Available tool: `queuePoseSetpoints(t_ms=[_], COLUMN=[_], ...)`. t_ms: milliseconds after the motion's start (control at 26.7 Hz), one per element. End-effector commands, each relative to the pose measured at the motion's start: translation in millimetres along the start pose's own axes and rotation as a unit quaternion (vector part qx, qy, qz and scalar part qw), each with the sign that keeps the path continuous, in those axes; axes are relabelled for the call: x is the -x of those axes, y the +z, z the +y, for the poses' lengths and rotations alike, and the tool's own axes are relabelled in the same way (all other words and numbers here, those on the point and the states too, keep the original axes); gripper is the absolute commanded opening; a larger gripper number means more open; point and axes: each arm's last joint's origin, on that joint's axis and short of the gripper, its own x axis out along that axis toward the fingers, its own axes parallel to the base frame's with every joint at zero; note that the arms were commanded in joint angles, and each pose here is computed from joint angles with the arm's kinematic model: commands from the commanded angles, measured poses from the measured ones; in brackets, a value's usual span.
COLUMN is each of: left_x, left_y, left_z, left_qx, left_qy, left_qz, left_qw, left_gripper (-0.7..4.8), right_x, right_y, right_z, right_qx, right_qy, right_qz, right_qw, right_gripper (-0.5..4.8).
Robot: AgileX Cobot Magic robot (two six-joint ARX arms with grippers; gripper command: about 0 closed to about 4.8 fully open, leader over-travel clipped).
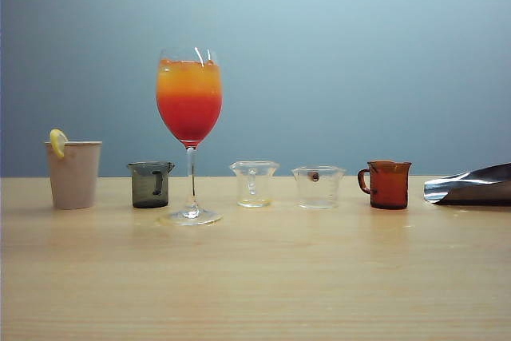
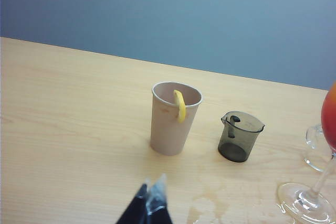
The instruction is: Pick up the lemon slice from the paper cup on the left and carefully insert it into the rim of the goblet.
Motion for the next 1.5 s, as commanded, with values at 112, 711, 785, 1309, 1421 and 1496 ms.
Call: queuePoseSetpoints(t_ms=[112, 711, 785, 1309, 1421, 1496], left_x=[0, 16, 16, -55, -77, -96], left_y=[2, 64, 76, 141, 143, 141], left_z=[0.1, -9.4, -11.2, -12.6, -14.9, -18.5], left_qx=[-0.006, 0.014, 0.015, -0.019, -0.024, -0.024], left_qy=[0.002, 0.033, 0.033, 0.003, -0.014, -0.033], left_qz=[-0.005, -0.020, -0.012, 0.097, 0.125, 0.151], left_qw=[1.000, 0.999, 0.999, 0.995, 0.992, 0.988], left_gripper=[-0.05, -0.05, -0.06, -0.06, -0.06, -0.06], right_x=[0, 16, 14, -26, -38, -51], right_y=[0, 65, 75, 187, 200, 208], right_z=[0, 3, 5, 30, 42, 61], right_qx=[-0.002, -0.012, -0.010, -0.024, -0.022, -0.008], right_qy=[-0.002, 0.019, 0.039, 0.142, 0.170, 0.208], right_qz=[-0.004, -0.068, -0.062, -0.032, -0.017, 0.007], right_qw=[1.000, 0.997, 0.997, 0.989, 0.985, 0.978], right_gripper=[-0.01, -0.02, -0.02, -0.04, -0.04, -0.04])
